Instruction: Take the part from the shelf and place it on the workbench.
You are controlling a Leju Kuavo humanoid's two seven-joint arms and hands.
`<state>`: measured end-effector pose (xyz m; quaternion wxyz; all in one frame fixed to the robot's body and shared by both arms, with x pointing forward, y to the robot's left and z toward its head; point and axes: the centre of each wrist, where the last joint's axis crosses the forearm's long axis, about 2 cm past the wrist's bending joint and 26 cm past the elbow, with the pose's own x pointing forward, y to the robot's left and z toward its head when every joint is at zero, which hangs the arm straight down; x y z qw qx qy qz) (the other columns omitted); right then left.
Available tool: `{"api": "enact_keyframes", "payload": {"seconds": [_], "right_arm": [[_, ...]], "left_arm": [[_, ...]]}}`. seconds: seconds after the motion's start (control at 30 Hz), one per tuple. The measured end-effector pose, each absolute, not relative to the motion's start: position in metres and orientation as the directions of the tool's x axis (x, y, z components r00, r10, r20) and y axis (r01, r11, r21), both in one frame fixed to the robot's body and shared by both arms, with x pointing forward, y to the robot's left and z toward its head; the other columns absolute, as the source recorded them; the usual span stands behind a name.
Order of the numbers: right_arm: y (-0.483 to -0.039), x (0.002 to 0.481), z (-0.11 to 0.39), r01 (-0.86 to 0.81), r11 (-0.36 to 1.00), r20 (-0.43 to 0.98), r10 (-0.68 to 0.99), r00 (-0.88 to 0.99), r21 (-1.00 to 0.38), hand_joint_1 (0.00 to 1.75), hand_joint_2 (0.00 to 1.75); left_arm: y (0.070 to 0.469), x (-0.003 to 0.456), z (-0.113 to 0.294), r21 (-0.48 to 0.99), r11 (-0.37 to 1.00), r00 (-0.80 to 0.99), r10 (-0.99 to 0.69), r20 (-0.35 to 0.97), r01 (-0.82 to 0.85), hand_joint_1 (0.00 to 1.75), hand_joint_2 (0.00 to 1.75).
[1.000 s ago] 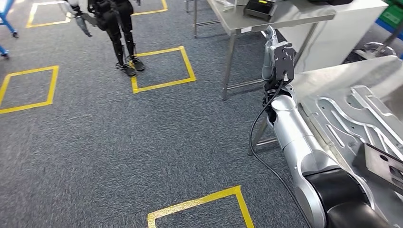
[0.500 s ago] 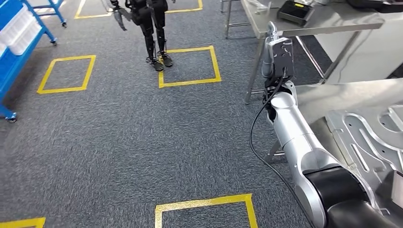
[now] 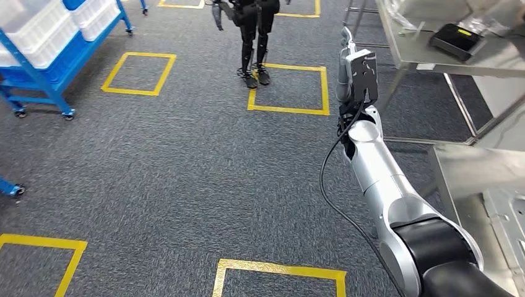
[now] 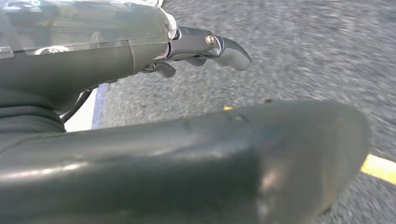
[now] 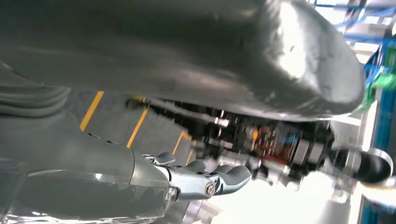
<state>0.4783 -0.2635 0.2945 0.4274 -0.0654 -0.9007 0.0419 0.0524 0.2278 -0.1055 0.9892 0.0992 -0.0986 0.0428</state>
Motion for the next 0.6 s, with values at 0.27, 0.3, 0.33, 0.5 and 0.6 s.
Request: {"api": "enact_keyframes", "payload": {"seconds": [0.27,0.3,0.33,0.5,0.6], "right_arm": [[-0.271,0.478,0.294,0.109,0.984,0.736,0.177,-0.653,-0.14,0.0,0.0],[-0.271,0.477,0.296,0.111,0.984,0.734,0.18,-0.655,-0.142,0.0,0.0],[-0.273,0.477,0.297,0.112,0.983,0.731,0.183,-0.657,-0.146,0.0,0.0],[-0.278,0.476,0.303,0.093,0.978,0.733,0.201,-0.65,-0.185,0.0,0.0],[-0.278,0.478,0.311,0.093,0.974,0.729,0.217,-0.649,-0.207,0.0,0.0]], "left_arm": [[0.237,0.043,-0.107,0.247,0.959,0.983,0.107,0.149,-0.141,0.0,0.0],[0.239,0.041,-0.108,0.256,0.955,0.983,0.113,0.142,-0.147,0.0,0.0],[0.24,0.041,-0.108,0.266,0.952,0.983,0.12,0.138,-0.154,0.0,0.0],[0.247,0.038,-0.109,0.306,0.927,0.973,0.18,0.141,-0.216,0.0,0.0],[0.252,0.036,-0.109,0.314,0.916,0.966,0.212,0.146,-0.248,0.0,0.0]]}}
